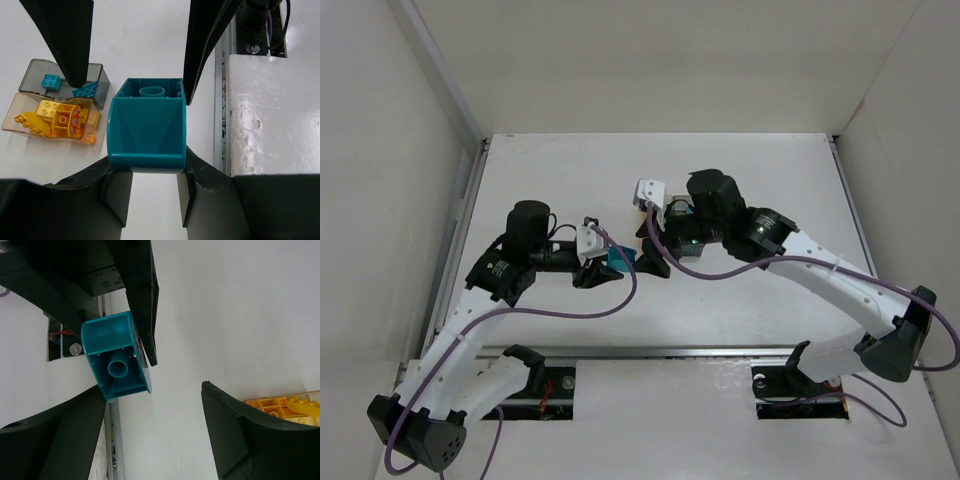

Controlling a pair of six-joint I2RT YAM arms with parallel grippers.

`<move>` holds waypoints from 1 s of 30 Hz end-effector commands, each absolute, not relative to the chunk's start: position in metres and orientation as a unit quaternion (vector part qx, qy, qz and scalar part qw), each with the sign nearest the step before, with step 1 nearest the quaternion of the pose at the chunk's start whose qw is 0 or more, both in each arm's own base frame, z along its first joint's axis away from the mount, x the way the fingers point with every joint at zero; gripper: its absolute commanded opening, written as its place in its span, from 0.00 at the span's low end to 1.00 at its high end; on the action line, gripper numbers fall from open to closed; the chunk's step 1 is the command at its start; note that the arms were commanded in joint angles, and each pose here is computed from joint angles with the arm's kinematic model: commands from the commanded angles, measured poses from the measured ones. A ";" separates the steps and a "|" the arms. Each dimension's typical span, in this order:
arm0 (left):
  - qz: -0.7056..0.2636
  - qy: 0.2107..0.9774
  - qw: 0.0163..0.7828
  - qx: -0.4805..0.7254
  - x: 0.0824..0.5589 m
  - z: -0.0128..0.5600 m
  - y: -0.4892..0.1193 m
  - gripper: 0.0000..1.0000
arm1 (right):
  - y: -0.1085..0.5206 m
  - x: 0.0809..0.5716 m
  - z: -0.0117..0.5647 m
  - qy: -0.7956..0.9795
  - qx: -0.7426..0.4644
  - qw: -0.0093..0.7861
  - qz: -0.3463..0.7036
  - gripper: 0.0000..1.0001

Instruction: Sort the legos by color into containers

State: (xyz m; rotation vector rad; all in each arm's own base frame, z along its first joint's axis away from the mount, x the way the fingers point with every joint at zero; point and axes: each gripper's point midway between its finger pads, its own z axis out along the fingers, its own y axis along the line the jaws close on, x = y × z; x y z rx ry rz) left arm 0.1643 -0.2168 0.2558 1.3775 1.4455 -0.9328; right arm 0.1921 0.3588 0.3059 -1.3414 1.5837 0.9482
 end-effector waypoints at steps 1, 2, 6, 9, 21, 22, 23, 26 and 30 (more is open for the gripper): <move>-0.380 0.546 0.478 0.573 0.156 0.281 -0.218 0.00 | 0.367 0.185 0.336 0.588 -0.550 0.450 0.387 0.81; -0.380 0.546 0.478 0.573 0.156 0.281 -0.218 0.00 | 0.372 0.181 0.332 0.587 -0.555 0.442 0.390 0.81; -0.385 0.551 0.476 0.567 0.154 0.283 -0.217 0.00 | 0.387 0.178 0.333 0.578 -0.560 0.437 0.401 0.76; -0.391 0.559 0.469 0.560 0.153 0.279 -0.217 0.00 | 0.393 0.182 0.337 0.583 -0.551 0.436 0.408 0.44; -0.369 0.608 0.453 0.537 0.159 0.253 -0.209 0.00 | 0.333 0.210 0.370 0.597 -0.443 0.549 0.381 0.00; -0.367 0.613 0.451 0.536 0.160 0.249 -0.208 0.00 | 0.323 0.219 0.379 0.603 -0.409 0.568 0.382 0.00; -0.368 0.615 0.447 0.535 0.159 0.247 -0.208 0.00 | 0.313 0.223 0.379 0.610 -0.395 0.573 0.380 0.00; -0.369 0.618 0.443 0.534 0.158 0.244 -0.208 0.00 | 0.288 0.246 0.382 0.632 -0.351 0.589 0.361 0.00; -0.369 0.618 0.443 0.534 0.158 0.244 -0.208 0.00 | 0.279 0.250 0.376 0.643 -0.338 0.578 0.371 0.00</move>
